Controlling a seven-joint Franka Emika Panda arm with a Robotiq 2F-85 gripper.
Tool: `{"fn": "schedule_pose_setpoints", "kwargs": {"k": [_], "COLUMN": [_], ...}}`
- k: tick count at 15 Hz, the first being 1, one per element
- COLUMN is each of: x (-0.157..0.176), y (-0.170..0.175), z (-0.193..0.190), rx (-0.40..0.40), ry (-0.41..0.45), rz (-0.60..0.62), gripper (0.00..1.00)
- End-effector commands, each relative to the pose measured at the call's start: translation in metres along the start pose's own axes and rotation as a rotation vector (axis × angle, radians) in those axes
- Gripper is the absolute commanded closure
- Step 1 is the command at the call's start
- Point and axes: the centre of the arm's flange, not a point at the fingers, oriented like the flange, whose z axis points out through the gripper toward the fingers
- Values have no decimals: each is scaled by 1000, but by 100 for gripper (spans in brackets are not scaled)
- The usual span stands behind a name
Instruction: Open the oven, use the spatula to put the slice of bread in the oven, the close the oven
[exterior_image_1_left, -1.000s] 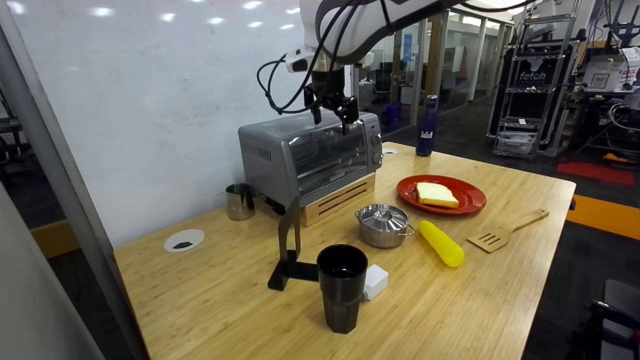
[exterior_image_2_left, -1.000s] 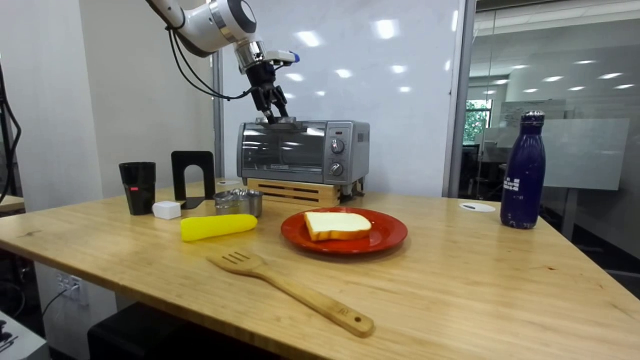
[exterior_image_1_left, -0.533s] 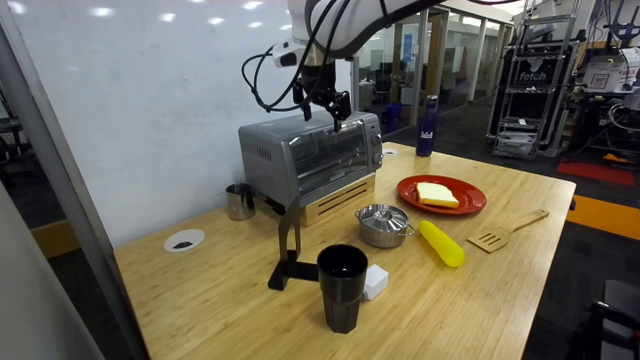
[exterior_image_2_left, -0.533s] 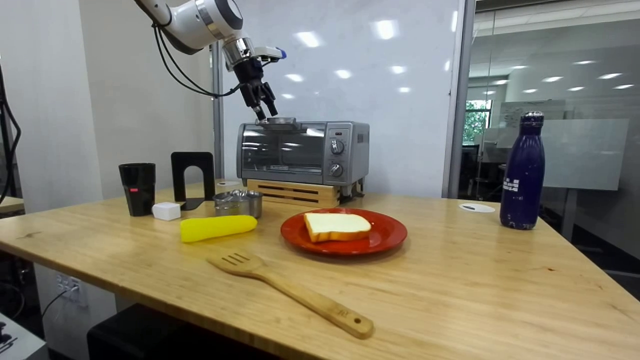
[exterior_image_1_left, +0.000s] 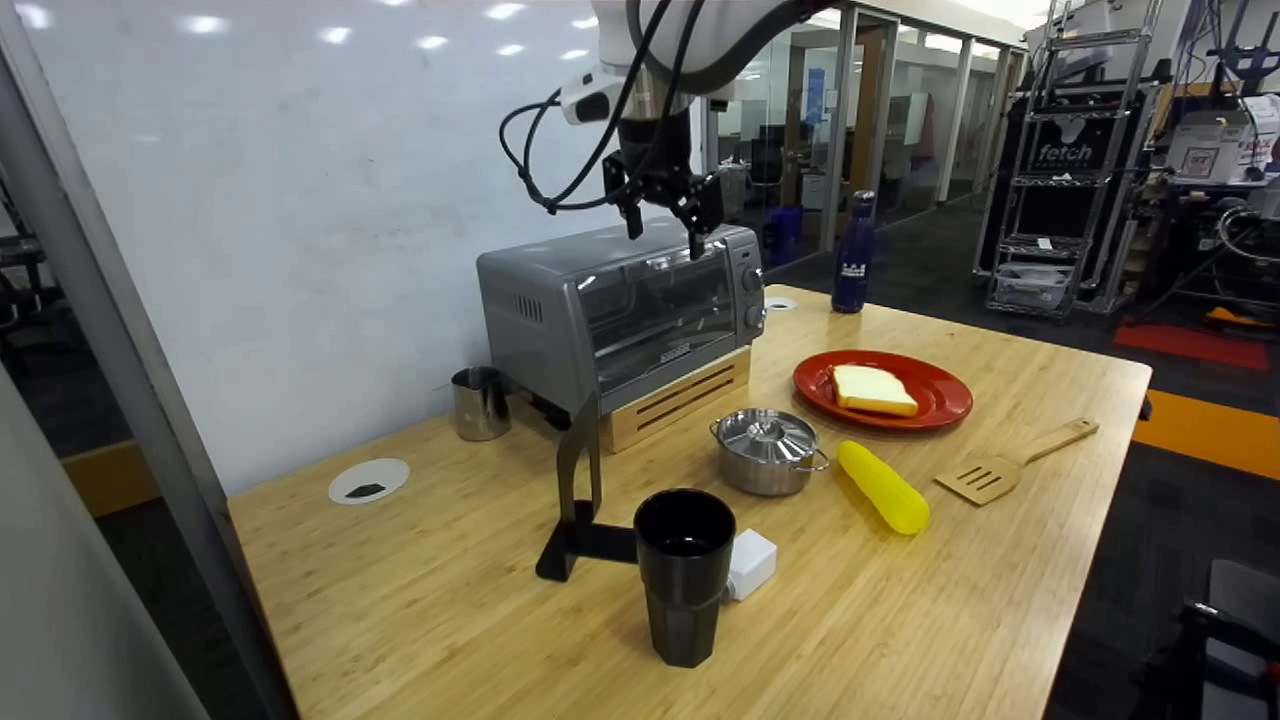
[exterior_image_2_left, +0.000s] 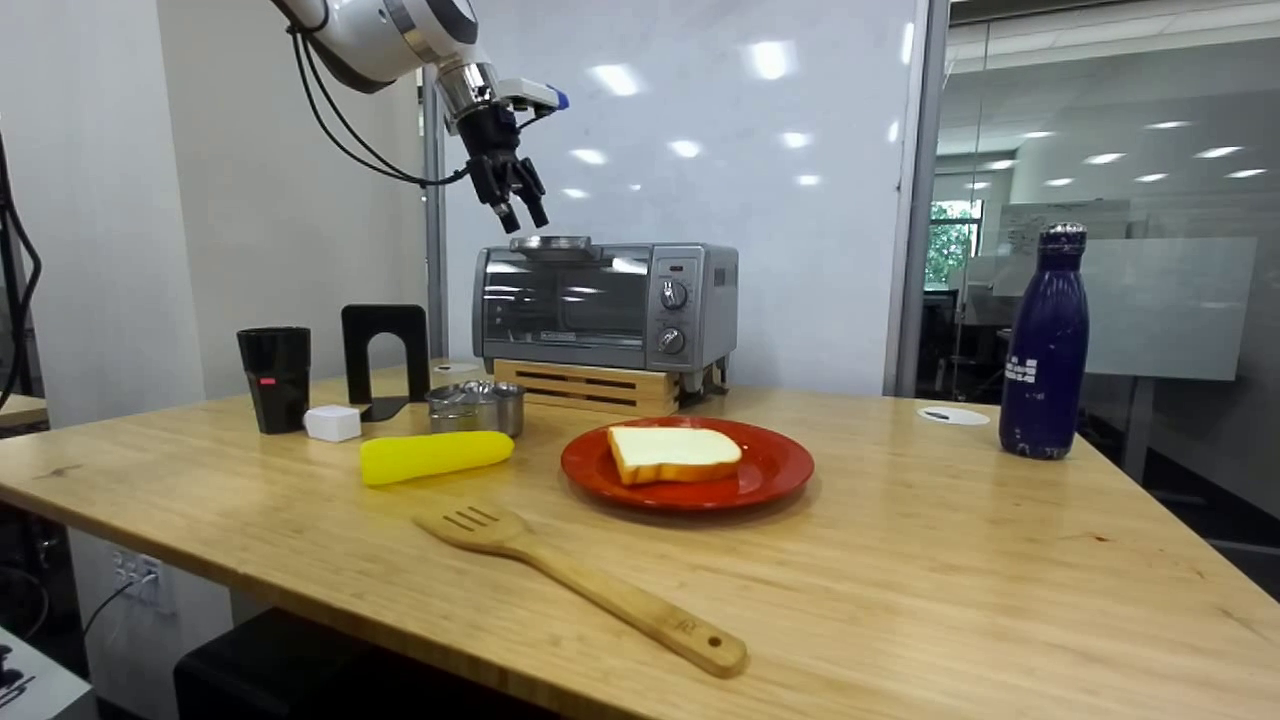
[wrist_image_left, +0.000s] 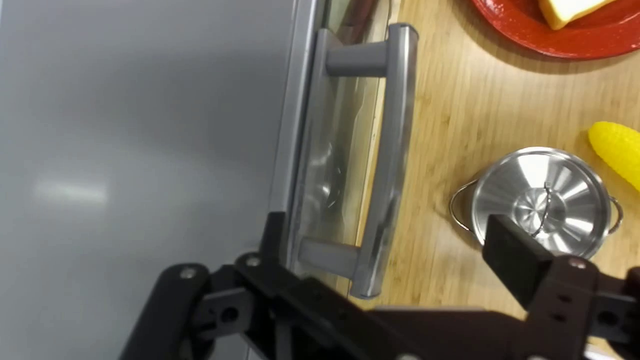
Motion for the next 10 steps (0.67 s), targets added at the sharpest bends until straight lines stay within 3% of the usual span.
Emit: {"fn": "schedule_pose_setpoints", "kwargs": {"k": [1, 10], "x": [4, -4], "y": [-33, -56], "z": [11, 38], "rx": [25, 80], "ry": [31, 31], "rz": [-1, 40], "gripper": [0, 0]}}
